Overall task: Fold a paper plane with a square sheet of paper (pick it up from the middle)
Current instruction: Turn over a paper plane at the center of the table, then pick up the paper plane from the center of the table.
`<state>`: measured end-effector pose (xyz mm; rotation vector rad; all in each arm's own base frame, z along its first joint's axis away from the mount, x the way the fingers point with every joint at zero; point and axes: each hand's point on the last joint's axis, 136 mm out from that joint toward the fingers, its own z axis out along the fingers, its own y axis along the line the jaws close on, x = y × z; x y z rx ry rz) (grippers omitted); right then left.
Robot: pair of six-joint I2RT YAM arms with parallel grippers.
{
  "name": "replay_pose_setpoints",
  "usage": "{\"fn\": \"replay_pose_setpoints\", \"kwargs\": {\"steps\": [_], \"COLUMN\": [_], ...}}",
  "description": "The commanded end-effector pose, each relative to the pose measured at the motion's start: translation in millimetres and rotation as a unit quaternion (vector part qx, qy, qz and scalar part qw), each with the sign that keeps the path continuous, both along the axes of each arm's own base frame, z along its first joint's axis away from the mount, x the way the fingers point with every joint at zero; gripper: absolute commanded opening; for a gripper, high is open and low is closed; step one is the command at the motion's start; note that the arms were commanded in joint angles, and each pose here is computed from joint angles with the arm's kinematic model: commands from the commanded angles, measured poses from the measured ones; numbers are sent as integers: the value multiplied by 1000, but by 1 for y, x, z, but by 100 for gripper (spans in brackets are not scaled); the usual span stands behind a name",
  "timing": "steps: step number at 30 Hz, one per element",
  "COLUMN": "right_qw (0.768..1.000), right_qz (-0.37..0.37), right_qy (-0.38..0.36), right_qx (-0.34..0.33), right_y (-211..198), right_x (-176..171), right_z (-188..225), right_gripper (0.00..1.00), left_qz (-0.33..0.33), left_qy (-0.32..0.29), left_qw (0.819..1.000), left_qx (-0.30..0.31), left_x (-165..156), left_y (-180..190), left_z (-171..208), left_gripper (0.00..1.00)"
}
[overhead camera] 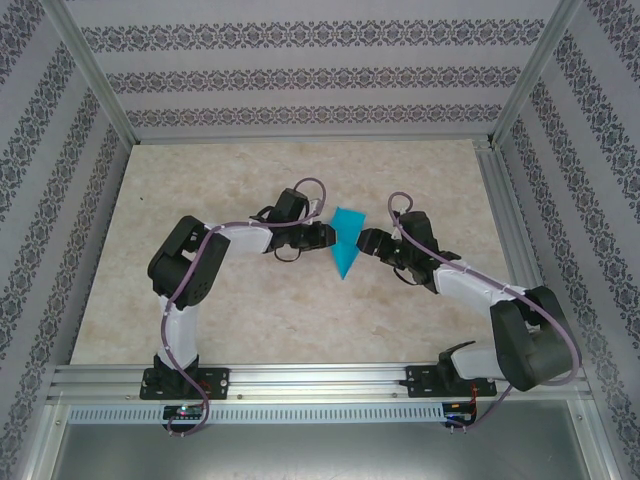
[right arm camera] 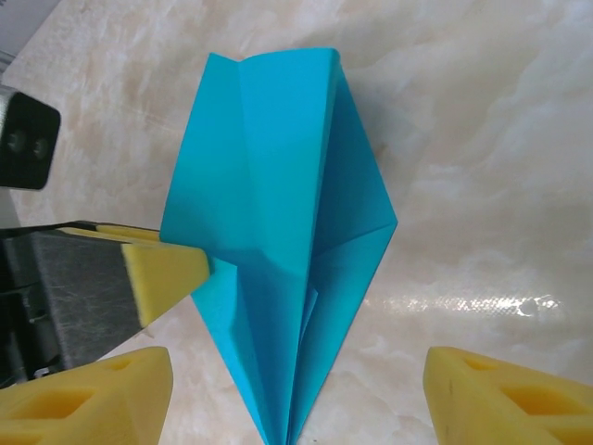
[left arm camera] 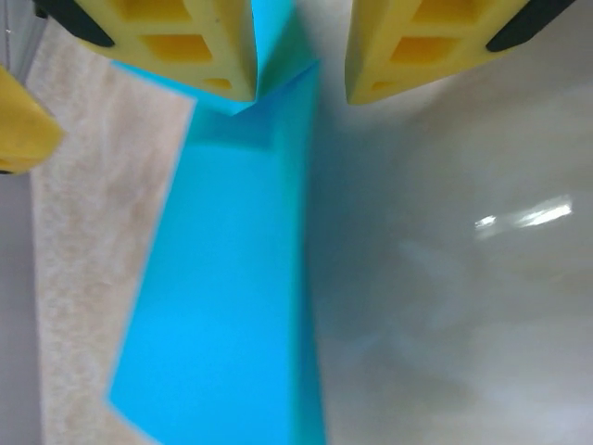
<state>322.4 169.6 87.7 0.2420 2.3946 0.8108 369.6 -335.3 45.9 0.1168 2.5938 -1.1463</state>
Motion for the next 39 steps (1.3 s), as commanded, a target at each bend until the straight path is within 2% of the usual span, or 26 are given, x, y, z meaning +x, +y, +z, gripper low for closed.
{"fn": "replay_pose_setpoints", "kwargs": {"steps": [1, 6, 14, 25, 29, 35, 37, 39], "right_qw": [1000, 999, 995, 993, 995, 997, 997, 996], "right_qz": [5, 11, 24, 27, 24, 15, 11, 8], "right_qy": [-13, -7, 22, 55, 47, 44, 42, 42], "right_qx": [-12, -37, -94, -100, -82, -68, -68, -73], "right_y": [7, 17, 36, 44, 45, 40, 38, 36], "right_x": [7, 7, 7, 9, 9, 9, 9, 9], "right_z": [8, 5, -12, -31, -26, -22, -20, -20], "right_gripper": [71, 68, 66, 70, 70, 70, 70, 70], "left_qz": [22, 31, 28, -2, -11, -9, 2, 18], "left_qy": [-34, -28, -25, -37, -44, -44, -46, -48], "left_qw": [999, 999, 999, 998, 996, 996, 997, 998], "left_qx": [7, 17, 24, -59, -75, -75, -57, -33], "left_x": [10, 10, 10, 11, 13, 17, 18, 19], "left_y": [13, 19, 20, -1, -7, -8, -3, 6], "left_z": [11, 3, -1, 33, 39, 36, 31, 25], "left_gripper": [31, 27, 27, 36, 36, 19, 12, 9]}}
